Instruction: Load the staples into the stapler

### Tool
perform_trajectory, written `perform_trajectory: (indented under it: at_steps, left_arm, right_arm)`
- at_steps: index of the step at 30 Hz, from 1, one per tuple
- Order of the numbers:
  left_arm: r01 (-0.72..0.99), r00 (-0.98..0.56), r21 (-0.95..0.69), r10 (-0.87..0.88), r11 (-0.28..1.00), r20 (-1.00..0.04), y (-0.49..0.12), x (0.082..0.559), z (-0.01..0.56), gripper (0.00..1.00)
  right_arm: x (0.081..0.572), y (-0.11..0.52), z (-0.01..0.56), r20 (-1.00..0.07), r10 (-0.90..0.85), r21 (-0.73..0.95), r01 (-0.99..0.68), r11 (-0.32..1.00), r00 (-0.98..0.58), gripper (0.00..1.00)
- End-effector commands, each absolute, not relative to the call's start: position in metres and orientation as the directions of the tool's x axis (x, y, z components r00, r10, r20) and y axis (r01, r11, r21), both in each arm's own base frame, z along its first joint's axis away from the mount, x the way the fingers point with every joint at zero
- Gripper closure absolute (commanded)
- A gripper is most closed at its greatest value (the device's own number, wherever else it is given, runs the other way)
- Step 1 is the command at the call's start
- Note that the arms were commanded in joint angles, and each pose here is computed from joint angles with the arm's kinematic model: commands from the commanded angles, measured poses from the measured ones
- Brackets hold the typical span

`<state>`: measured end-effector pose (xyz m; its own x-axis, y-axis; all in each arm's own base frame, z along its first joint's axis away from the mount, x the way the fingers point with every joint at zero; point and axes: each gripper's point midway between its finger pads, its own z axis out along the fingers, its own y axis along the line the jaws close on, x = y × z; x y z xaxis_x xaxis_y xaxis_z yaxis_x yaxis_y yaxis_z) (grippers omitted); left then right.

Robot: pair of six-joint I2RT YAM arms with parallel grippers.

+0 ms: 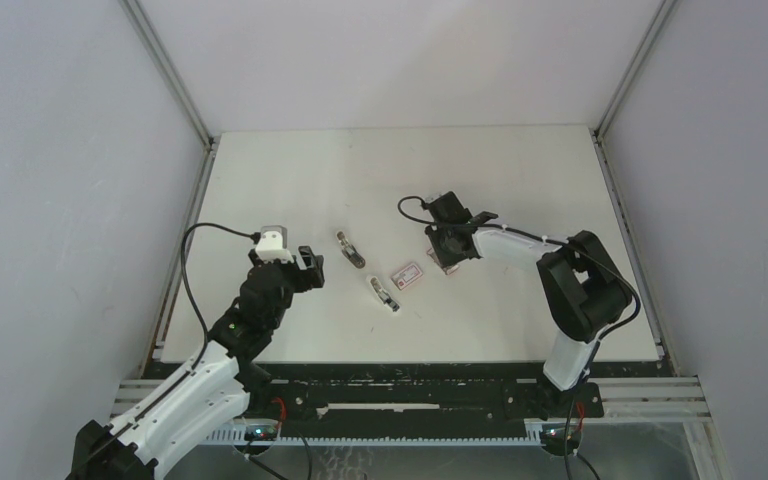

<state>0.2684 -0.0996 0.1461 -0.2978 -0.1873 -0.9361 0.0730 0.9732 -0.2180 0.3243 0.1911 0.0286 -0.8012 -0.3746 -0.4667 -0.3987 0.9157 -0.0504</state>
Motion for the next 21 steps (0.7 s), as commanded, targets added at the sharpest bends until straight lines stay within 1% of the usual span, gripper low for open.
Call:
perform_trajectory:
  at_steps: [1, 21]
  left_arm:
    - [0.088, -0.253, -0.223, -0.195, 0.971, -0.947, -0.102, 0.273, 0.165, 0.18]
    - [0.086, -0.259, -0.221, -0.192, 0.972, -0.947, -0.102, 0.273, 0.164, 0.18]
  right_arm:
    - [0.337, 0.199, 0.039, -0.497, -0.385, -0.046, -0.419, 0.907, -0.778, 0.73]
    - [0.333, 0.201, 0.024, -0.458, -0.415, -0.066, -0.435, 0.898, -0.786, 0.76]
